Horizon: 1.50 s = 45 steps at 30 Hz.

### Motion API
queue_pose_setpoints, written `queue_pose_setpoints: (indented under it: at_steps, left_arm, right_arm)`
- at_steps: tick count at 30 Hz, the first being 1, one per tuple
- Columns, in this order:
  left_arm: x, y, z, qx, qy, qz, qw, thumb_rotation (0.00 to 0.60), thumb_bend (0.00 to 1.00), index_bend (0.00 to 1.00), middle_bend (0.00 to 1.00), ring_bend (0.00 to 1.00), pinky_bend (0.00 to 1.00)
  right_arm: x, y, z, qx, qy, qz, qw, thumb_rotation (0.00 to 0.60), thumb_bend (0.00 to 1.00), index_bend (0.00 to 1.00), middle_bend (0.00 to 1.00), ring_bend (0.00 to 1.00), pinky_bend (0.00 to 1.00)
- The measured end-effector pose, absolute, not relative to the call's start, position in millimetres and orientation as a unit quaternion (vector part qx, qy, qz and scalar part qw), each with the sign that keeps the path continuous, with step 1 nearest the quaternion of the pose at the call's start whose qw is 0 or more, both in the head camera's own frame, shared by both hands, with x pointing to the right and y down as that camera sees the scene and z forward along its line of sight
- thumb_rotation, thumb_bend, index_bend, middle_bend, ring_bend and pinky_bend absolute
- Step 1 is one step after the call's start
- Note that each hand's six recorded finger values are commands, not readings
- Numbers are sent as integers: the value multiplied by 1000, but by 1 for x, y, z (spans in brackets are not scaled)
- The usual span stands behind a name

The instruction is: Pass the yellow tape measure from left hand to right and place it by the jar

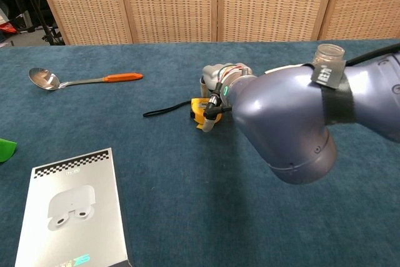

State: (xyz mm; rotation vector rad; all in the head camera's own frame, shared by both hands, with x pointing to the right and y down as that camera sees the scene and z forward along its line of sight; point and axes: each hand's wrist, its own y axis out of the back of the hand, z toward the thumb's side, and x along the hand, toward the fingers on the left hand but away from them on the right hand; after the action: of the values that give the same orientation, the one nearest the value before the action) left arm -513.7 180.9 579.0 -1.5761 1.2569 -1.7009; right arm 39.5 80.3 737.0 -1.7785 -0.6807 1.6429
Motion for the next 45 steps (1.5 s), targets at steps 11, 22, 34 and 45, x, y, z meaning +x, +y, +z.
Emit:
queue_pose_setpoints:
  at_steps: [11, 22, 34, 45]
  left_arm:
    - [-513, 181, 579, -579, 461, -624, 249, 600, 208, 52, 0, 0, 0]
    - [-513, 181, 580, -581, 462, -623, 246, 600, 210, 52, 0, 0, 0]
    - [-513, 181, 580, -581, 465, -622, 243, 600, 210, 52, 0, 0, 0]
    - [-513, 180, 579, -580, 469, -621, 241, 600, 211, 52, 0, 0, 0]
  right_arm:
    - [40, 80, 736, -670, -261, 623, 308, 600, 156, 388, 0, 0, 0]
    - [42, 80, 735, -663, -260, 625, 320, 600, 184, 452, 48, 0, 0]
    - [44, 80, 735, -651, -252, 634, 332, 600, 206, 556, 318, 235, 264]
    - [46, 78, 734, -643, -249, 635, 349, 600, 208, 618, 456, 394, 402]
